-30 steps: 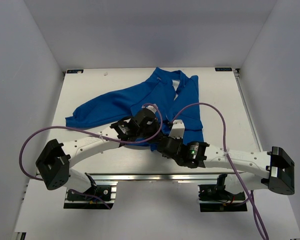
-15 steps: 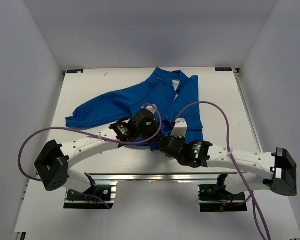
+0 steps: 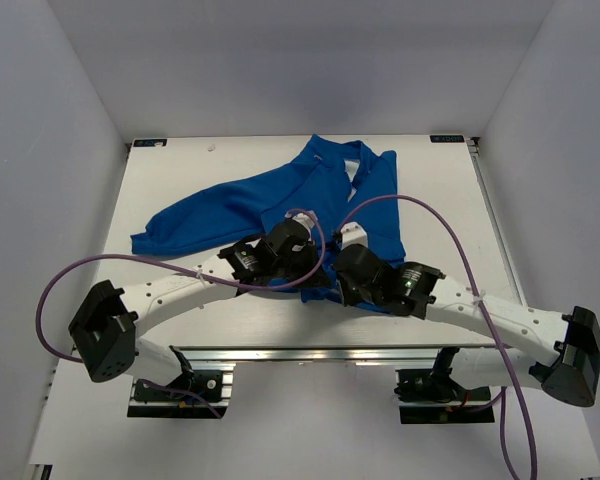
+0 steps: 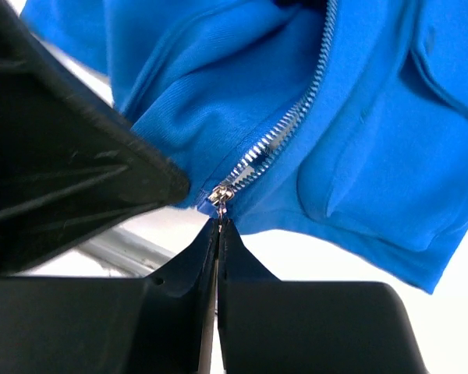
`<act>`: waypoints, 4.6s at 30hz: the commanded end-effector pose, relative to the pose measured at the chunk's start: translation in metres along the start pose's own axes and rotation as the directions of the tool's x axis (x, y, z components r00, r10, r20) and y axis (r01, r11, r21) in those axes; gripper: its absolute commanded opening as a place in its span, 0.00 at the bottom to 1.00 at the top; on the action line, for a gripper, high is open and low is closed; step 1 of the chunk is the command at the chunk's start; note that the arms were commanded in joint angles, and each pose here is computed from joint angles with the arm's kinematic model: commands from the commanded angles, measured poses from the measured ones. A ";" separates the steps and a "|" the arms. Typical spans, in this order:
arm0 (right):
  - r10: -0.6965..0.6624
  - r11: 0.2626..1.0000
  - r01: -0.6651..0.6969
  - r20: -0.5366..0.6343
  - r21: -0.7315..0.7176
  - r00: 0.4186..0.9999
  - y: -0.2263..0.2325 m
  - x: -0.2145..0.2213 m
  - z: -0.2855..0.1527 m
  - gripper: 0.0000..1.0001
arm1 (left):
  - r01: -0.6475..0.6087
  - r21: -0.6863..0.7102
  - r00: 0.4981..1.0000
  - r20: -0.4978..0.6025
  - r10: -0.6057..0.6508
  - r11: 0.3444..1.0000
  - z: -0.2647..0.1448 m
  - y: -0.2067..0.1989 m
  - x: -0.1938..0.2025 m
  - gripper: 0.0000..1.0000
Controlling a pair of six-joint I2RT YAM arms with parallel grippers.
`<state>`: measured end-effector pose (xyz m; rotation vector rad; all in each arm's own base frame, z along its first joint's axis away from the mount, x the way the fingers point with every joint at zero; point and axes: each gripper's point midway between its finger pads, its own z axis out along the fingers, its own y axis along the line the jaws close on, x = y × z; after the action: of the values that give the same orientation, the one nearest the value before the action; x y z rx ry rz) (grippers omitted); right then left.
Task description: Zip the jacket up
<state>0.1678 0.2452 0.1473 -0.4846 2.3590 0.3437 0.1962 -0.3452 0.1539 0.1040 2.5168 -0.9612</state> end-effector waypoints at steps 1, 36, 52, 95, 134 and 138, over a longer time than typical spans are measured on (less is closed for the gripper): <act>-0.144 0.982 0.148 0.036 -0.118 0.989 0.011 -0.018 -0.021 0.00 | -0.060 0.002 0.998 0.022 0.060 0.998 -0.013 0.000 -0.004 0.00; -0.120 0.962 0.076 0.156 0.264 0.980 -0.102 -0.132 0.019 0.00 | -0.225 -0.004 0.961 -0.166 0.221 0.974 -0.044 0.030 0.053 0.00; -0.076 0.878 -0.023 0.186 0.479 0.980 -0.263 -0.280 0.137 0.00 | -0.179 -0.087 0.932 -0.334 0.140 0.980 -0.048 0.087 0.112 0.00; 0.377 0.890 -0.391 0.106 0.236 0.920 -0.277 -0.152 0.166 0.88 | -0.091 -0.532 0.975 0.126 0.184 0.842 0.033 0.154 -0.225 0.98; 0.405 0.845 -0.381 0.018 0.375 0.914 -0.346 -0.109 0.189 0.00 | -0.017 -0.772 0.990 0.074 0.117 0.635 0.026 0.319 -0.251 0.00; 0.371 0.887 -0.356 0.006 0.295 0.928 -0.335 -0.116 0.194 0.03 | -0.066 -0.710 0.991 0.039 0.132 0.702 0.036 0.307 -0.249 0.11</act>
<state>0.4908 0.0824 0.0400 0.1148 2.5253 0.2527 0.5008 -0.1509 0.0338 -0.0493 2.5940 0.0187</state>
